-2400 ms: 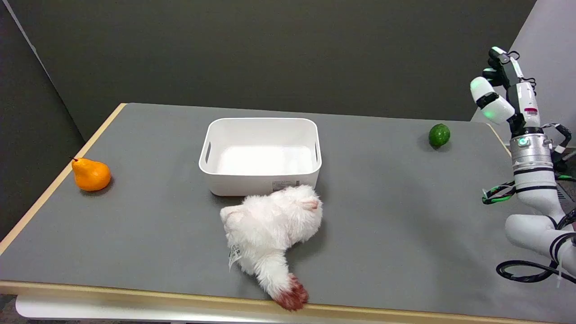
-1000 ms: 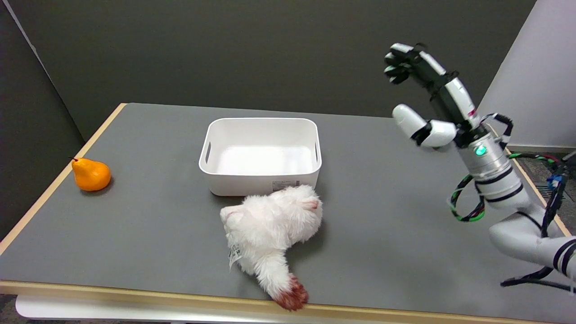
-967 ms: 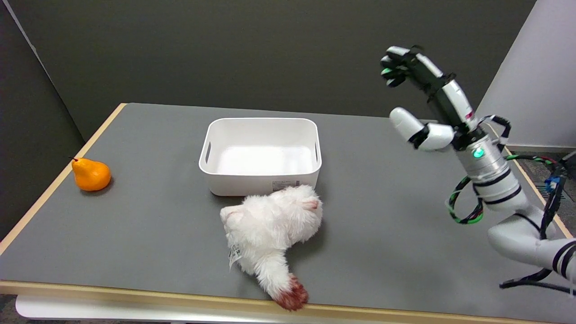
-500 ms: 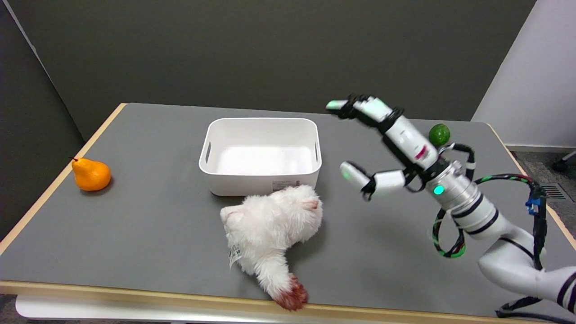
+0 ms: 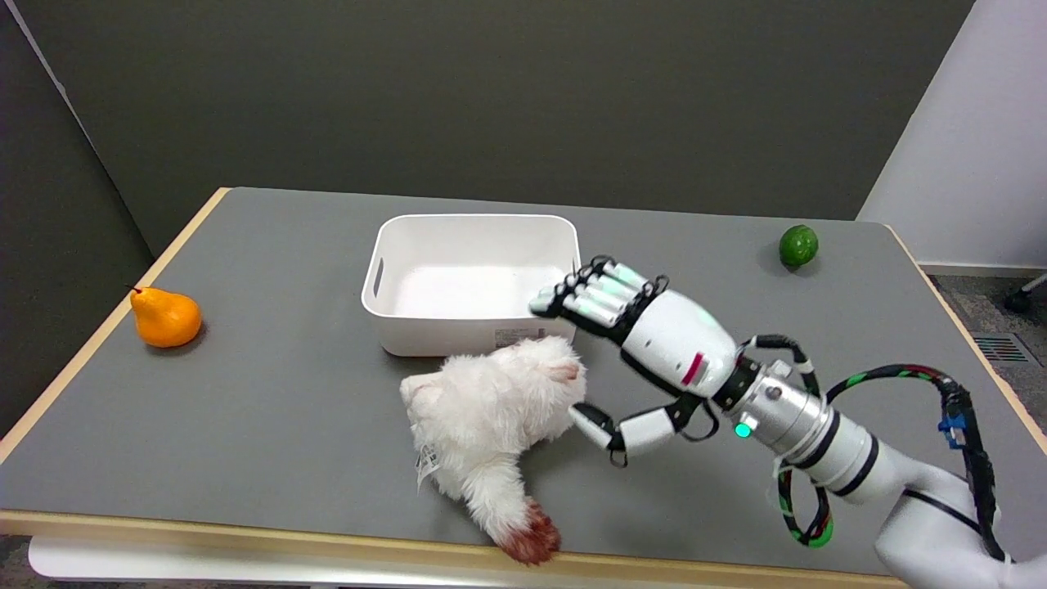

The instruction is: Pick up the blackboard eraser.

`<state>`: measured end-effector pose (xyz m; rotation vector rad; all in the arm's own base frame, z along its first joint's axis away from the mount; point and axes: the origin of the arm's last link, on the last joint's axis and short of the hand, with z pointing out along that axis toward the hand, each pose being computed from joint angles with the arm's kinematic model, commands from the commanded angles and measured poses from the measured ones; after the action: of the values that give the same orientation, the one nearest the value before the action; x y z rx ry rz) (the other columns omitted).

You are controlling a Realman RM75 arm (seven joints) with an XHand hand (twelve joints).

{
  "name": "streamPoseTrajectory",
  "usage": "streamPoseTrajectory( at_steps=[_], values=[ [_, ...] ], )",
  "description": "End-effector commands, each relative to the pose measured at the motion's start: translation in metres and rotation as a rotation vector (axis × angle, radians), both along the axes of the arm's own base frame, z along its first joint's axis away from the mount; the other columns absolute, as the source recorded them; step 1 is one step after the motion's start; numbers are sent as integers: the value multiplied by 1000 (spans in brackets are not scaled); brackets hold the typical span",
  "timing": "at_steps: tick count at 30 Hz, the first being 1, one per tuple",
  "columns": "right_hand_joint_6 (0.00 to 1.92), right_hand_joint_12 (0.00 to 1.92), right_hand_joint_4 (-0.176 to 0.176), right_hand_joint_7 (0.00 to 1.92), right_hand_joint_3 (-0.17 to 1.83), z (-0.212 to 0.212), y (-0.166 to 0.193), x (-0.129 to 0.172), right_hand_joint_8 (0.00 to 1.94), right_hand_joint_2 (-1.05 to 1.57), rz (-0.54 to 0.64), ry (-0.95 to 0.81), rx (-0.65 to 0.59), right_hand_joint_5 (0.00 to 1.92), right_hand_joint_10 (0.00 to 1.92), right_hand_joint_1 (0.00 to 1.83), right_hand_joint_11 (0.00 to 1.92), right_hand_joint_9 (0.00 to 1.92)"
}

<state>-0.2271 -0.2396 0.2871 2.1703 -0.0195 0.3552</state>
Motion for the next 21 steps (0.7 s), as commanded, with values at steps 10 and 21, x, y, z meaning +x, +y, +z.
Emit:
streamPoseTrajectory(
  at_steps=[10,21],
  values=[
    [476,1189,-52,266,976,-34,0,4,441,619,-7,154,-10,228,785,669,48,171],
    [477,1186,-52,268,978,-53,-48,-5,444,619,-90,179,-4,228,780,670,46,166]
  ],
)
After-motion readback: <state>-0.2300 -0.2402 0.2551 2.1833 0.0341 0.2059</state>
